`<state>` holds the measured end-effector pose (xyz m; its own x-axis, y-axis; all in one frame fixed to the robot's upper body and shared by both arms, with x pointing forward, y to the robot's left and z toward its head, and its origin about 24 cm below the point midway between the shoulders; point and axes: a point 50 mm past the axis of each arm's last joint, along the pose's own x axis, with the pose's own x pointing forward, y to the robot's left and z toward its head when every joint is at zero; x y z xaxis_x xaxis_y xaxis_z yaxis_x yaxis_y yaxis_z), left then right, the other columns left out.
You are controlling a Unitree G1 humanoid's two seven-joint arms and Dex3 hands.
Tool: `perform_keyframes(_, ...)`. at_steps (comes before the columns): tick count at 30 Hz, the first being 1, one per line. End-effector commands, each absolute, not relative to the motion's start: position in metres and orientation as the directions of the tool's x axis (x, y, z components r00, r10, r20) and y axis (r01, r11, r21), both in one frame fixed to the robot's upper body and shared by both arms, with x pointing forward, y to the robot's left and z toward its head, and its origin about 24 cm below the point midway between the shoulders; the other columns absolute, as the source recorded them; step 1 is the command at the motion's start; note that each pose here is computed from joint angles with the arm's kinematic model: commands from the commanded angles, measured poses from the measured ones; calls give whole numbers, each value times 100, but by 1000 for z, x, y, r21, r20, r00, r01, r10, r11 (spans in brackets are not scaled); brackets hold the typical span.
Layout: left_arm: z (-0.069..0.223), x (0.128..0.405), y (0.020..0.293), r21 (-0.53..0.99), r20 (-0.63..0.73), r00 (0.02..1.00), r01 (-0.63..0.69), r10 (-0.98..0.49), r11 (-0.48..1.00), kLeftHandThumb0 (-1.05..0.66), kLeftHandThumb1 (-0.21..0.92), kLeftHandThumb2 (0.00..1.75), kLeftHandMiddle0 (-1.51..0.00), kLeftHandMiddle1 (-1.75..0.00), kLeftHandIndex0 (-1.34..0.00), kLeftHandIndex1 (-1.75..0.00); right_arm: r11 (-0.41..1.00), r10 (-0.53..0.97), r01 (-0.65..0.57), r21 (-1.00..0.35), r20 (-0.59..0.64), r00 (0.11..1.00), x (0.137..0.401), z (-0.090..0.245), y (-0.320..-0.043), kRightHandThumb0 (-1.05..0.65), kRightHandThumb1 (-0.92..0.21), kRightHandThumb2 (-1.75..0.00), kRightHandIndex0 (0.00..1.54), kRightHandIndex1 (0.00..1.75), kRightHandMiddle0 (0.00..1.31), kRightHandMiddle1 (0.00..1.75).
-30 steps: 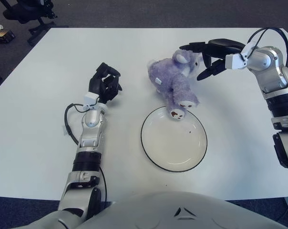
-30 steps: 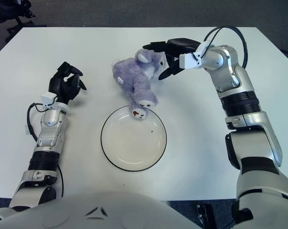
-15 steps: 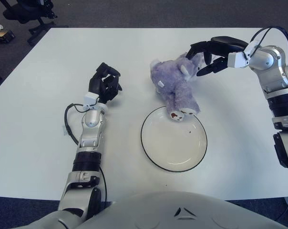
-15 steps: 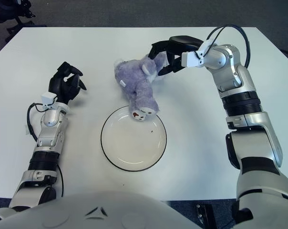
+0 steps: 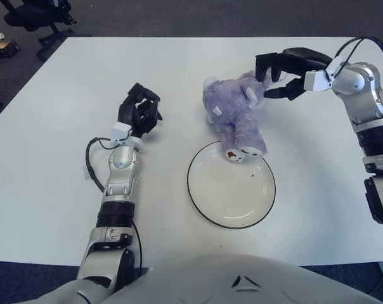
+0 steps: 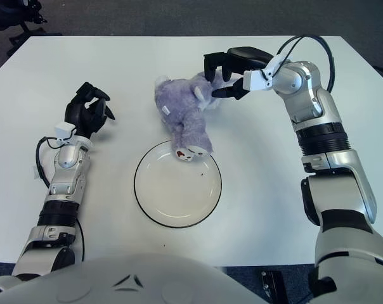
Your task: Put the doll into the plate.
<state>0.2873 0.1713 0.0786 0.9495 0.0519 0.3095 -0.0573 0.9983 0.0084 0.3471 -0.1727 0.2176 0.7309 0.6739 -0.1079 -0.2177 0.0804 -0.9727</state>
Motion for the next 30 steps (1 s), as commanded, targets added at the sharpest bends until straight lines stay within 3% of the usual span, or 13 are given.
perform_keyframes(1,54,277,174,-10,219,973,-68,69,998,-26,92,45,-92,-175,-54,-175,86,663,-195,-977,-90,744,347,223,-179,0,-49,-110,38,170,39,175)
perform_keyframes(25,54,277,173,-10,216,974,-73,73,997,-26,92,45,-92,-175,-54,-175,101,649,-159,-982,-56,758,345,228,-181,0,-46,-113,38,170,43,175)
perform_keyframes(27,54,277,173,-10,215,974,-73,73,997,-26,92,45,-92,-175,-54,-175,97,647,-150,-984,-52,761,344,230,-181,0,-55,-100,34,171,43,166)
perform_keyframes(30,54,277,173,-10,215,974,-73,73,997,-26,92,45,-92,-175,-54,-175,88,642,-140,-986,-51,765,344,231,-181,0,-80,-56,37,157,34,153)
